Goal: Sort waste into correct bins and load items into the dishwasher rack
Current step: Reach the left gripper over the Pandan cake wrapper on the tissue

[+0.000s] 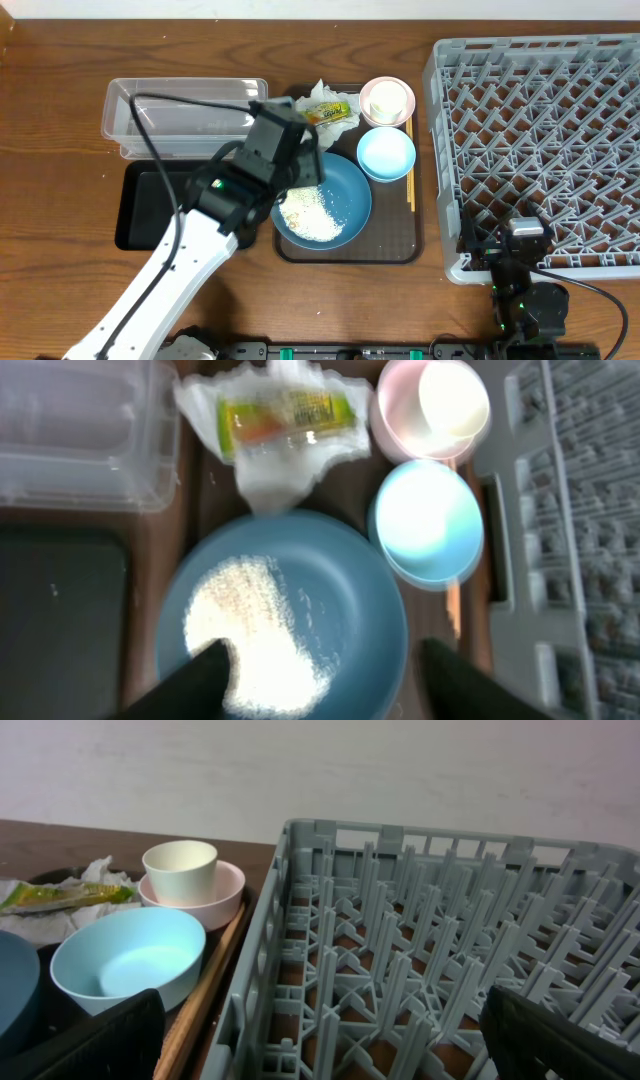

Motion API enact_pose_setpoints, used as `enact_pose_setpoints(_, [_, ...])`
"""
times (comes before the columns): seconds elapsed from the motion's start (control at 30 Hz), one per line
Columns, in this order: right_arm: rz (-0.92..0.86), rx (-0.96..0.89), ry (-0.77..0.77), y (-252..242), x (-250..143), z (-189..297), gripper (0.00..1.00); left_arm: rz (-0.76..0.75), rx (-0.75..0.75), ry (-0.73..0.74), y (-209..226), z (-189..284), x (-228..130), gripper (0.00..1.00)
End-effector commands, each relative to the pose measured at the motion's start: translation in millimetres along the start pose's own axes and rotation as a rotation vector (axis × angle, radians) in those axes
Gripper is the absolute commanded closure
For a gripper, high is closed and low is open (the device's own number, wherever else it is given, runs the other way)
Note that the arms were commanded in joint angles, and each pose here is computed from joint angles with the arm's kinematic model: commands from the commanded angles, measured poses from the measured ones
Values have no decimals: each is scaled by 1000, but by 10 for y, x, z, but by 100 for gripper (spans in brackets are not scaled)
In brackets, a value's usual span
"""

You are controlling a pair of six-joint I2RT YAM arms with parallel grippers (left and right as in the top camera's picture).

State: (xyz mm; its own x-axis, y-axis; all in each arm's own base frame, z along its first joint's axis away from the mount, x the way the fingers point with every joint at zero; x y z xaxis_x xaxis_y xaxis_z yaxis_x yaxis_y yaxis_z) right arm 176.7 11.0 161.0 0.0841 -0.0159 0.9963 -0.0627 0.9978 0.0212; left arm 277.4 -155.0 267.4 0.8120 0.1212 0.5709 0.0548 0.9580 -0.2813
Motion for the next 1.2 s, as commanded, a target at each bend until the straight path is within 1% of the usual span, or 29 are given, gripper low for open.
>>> enact_pose_setpoints(0.0, [10, -8, 4, -18, -10, 0, 1, 2, 100, -80, 51, -96, 144, 29])
enact_pose_setpoints(0.1, [10, -8, 4, -18, -10, 0, 1, 3, 113, -102, 34, -221, 199, 29])
enact_pose_setpoints(0.17, [10, -8, 4, -18, -10, 0, 1, -20, 102, -117, -2, -302, 245, 31])
enact_pose_setpoints(0.2, [11, -8, 4, -18, -11, 0, 1, -48, 92, -117, -27, -332, 265, 33])
enact_pose_setpoints(0.3, [11, -8, 4, -18, -10, 0, 1, -101, 36, -87, -107, -369, 352, 35])
enact_pose_setpoints(0.43, [10, -8, 4, -18, -11, 0, 1, -87, 22, -71, -110, -283, 612, 37])
enact_pose_setpoints(0.5, [10, -8, 4, -18, -10, 0, 1, -86, 43, -63, -69, -233, 758, 40])
enact_pose_setpoints(0.6, [10, -8, 4, -18, -11, 0, 1, -95, 77, -33, 7, -259, 893, 41])
enact_pose_setpoints(0.63, [11, -8, 4, -18, -10, 0, 1, -117, 68, -18, 14, -303, 917, 41])
enact_pose_setpoints(0.7, [10, -8, 4, -18, -10, 0, 1, -153, 45, 19, 25, -434, 916, 41])
enact_pose_setpoints(0.77, [11, -8, 4, -18, -11, 0, 1, -171, 54, 49, 45, -572, 887, 41])
enact_pose_setpoints(0.87, [10, -8, 4, -18, -11, 0, 1, -214, 69, 99, 75, -808, 823, 48])
enact_pose_setpoints(1.0, [10, -8, 4, -18, -11, 0, 1, -296, 75, 137, 101, -1098, 773, 47])
enact_pose_setpoints(1.17, [10, -8, 4, -18, -10, 0, 1, -422, 74, 176, 136, -1352, 710, 46])
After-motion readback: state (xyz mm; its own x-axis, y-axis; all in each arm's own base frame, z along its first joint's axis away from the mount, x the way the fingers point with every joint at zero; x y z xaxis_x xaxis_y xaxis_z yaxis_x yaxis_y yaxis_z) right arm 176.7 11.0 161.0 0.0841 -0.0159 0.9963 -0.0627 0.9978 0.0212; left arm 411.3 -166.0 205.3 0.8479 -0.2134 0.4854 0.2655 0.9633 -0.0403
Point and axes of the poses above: each gripper's point midway between its finger pads, its own z axis back along the fingers, its own y axis along the line the jaws close on, x = y × z, the point moved 7 cm from there along z, back along the fingers, and after that the axes turned 4 degrees about -z, right-handed, at the moved point
